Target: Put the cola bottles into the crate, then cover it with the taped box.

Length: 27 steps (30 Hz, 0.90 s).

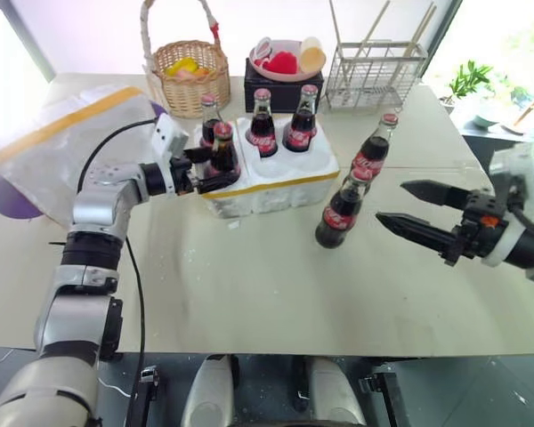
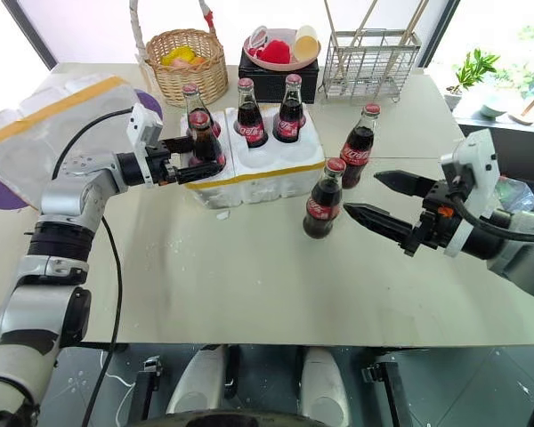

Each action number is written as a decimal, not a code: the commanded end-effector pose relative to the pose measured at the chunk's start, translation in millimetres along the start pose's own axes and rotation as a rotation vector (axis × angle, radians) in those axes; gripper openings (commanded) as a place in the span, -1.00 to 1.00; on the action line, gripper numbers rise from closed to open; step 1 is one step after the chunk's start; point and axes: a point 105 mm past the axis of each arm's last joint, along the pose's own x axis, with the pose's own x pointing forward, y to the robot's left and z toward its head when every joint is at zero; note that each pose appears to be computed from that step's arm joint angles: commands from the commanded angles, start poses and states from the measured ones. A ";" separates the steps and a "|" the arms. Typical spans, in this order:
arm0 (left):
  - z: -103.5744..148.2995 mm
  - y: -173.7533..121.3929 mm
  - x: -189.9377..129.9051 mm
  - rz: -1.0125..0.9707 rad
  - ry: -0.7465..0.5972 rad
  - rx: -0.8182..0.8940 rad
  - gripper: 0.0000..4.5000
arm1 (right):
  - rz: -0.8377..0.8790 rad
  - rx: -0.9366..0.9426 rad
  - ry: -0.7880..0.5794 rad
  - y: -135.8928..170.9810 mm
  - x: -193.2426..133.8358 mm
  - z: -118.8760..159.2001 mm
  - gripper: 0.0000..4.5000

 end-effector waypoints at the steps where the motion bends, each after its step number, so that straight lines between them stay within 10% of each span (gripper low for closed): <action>1: 24.8 0.3 -23.6 0.013 -0.061 0.025 0.99 | -0.046 -0.036 -0.025 -0.7 -5.2 0.5 1.00; 9: 87.9 -56.1 -84.9 -0.190 -0.185 -0.044 0.99 | -0.089 0.043 -0.044 2.6 13.3 -37.7 1.00; 27: 31.9 -104.2 -55.4 -0.218 -0.044 -0.063 0.99 | -0.054 0.028 -0.123 -13.8 85.4 -55.4 1.00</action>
